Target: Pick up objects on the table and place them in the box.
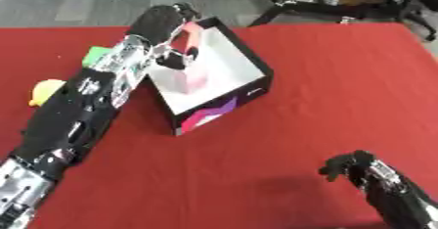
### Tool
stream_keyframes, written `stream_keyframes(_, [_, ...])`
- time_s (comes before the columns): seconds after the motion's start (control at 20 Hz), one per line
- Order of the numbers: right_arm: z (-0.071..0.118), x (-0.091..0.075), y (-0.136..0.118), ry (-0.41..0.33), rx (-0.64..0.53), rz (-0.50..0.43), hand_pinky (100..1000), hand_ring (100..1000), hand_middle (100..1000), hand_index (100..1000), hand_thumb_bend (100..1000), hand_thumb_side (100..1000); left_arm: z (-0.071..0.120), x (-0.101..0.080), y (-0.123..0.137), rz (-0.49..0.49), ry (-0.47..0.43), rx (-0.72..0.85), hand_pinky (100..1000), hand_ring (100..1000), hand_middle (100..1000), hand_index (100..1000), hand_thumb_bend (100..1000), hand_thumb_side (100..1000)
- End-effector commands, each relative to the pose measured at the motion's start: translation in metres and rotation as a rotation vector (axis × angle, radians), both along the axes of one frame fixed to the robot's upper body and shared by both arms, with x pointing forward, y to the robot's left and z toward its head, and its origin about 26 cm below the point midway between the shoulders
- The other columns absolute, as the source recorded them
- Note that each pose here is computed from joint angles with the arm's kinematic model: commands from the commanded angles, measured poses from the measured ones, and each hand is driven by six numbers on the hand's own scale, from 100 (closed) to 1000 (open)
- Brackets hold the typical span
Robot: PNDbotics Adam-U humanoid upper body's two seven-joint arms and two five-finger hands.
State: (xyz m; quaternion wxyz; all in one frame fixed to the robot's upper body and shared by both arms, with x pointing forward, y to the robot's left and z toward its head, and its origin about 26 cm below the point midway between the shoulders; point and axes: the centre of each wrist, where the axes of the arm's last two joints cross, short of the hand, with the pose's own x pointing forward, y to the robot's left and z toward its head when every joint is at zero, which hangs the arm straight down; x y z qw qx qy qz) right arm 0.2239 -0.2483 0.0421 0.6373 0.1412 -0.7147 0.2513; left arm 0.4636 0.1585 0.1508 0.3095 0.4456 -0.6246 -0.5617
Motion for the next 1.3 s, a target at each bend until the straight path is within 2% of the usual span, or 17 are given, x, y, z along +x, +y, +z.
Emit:
stream_keyframes(0.05, [0.004,0.001,0.000,-0.015,0.004,0.012,1000,749,512,704,100,1000,0.006,0.004,-0.005,-0.009,-0.065,-0.014,781,679,739,935,248,720])
stream_keyframes(0.1, [0.004,0.001,0.000,-0.015,0.004,0.012,1000,749,512,704,100,1000,0.005,0.004,-0.006,-0.008,-0.074,-0.012,794,710,771,948,338,811])
stream_keyframes(0.2, [0.004,0.001,0.000,-0.016,0.004,0.011,1000,749,512,704,100,1000,0.006,0.004,-0.007,-0.004,-0.101,-0.011,808,740,808,961,428,922])
stream_keyframes(0.35, [0.004,0.001,0.000,-0.015,0.003,0.010,1000,749,512,704,100,1000,0.007,0.003,-0.007,0.007,-0.140,-0.022,826,769,841,969,505,1000])
stream_keyframes(0.55, [0.003,0.000,-0.001,-0.015,0.000,0.007,1000,749,512,704,100,1000,0.011,0.002,-0.006,0.013,-0.177,-0.039,832,782,855,972,547,1000])
stream_keyframes(0.7, [0.003,0.000,-0.002,-0.015,-0.003,0.000,1000,749,512,704,100,1000,0.021,0.000,-0.001,0.003,-0.213,-0.056,836,785,860,977,544,1000])
stream_keyframes(0.9, [0.003,0.000,-0.004,-0.016,-0.006,-0.013,1000,749,512,704,100,1000,0.060,-0.011,0.016,-0.036,-0.260,-0.091,835,780,845,967,536,1000])
stream_keyframes(1.05, [0.003,0.000,-0.006,-0.015,-0.012,-0.024,1000,749,512,704,100,1000,0.101,-0.029,0.041,-0.050,-0.244,-0.062,835,784,848,971,523,1000])
stream_keyframes(1.2, [0.002,-0.001,-0.007,-0.012,-0.019,-0.033,1000,749,512,704,100,1000,0.137,-0.053,0.070,-0.036,-0.173,-0.011,835,789,855,977,520,1000])
stream_keyframes(1.3, [0.002,-0.002,-0.008,-0.012,-0.024,-0.037,1000,749,512,705,100,1000,0.148,-0.068,0.092,0.000,-0.113,0.053,829,787,856,982,520,1000])
